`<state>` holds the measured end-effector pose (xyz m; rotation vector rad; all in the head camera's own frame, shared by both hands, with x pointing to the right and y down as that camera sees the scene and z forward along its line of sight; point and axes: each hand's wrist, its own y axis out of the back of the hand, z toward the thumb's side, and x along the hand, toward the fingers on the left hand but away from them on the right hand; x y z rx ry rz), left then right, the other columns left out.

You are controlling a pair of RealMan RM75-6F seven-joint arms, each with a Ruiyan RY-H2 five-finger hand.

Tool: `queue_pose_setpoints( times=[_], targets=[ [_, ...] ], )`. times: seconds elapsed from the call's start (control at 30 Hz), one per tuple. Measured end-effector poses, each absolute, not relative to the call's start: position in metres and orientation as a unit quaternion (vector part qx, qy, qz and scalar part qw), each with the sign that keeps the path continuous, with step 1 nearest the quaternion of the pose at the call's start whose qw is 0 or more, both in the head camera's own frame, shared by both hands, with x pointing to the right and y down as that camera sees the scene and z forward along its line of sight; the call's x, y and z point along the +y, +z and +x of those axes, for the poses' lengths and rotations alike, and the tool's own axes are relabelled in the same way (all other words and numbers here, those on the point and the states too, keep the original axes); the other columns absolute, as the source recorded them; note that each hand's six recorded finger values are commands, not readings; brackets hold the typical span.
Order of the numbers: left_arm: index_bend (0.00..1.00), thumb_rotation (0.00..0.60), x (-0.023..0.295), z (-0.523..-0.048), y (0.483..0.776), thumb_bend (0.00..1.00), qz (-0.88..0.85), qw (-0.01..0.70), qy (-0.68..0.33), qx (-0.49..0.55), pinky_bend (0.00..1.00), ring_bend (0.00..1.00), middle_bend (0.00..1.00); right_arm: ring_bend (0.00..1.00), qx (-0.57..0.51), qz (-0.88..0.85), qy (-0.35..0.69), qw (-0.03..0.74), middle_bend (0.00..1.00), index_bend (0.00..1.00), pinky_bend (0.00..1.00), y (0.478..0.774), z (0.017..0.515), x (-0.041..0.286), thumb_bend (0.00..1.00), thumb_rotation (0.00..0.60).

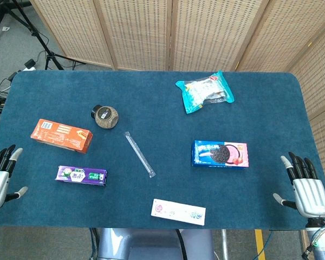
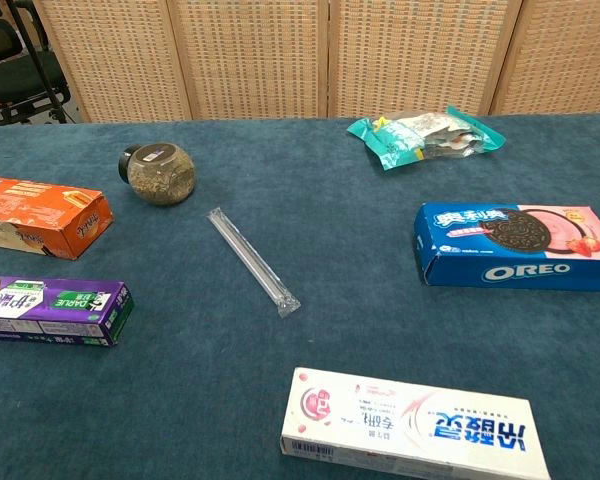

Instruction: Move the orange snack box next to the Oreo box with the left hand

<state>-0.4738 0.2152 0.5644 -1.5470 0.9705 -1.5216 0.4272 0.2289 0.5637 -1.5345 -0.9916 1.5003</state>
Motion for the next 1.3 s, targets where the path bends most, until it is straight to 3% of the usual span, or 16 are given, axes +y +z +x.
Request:
queue_pose_setpoints(
  times=[0.77,1.3],
  targets=[
    [0.00,0.600,0.209,-0.474,0.567,0.13,-0.611,0.356,-0.599,0.376,0.00,0.00,0.00,0.00,-0.390,-0.601,0.588,0.376,0.00,0.00,0.00,0.562,0.428,0.231,0.05,0.600],
    [0.00,0.600,0.143,-0.462,0.583,0.14,-0.636,0.333,-0.615,0.326,0.00,0.00,0.00,0.00,-0.387,-0.602,0.591,0.372,0.00,0.00,0.00,0.567,0.429,0.229,0.05,0.600]
  ],
)
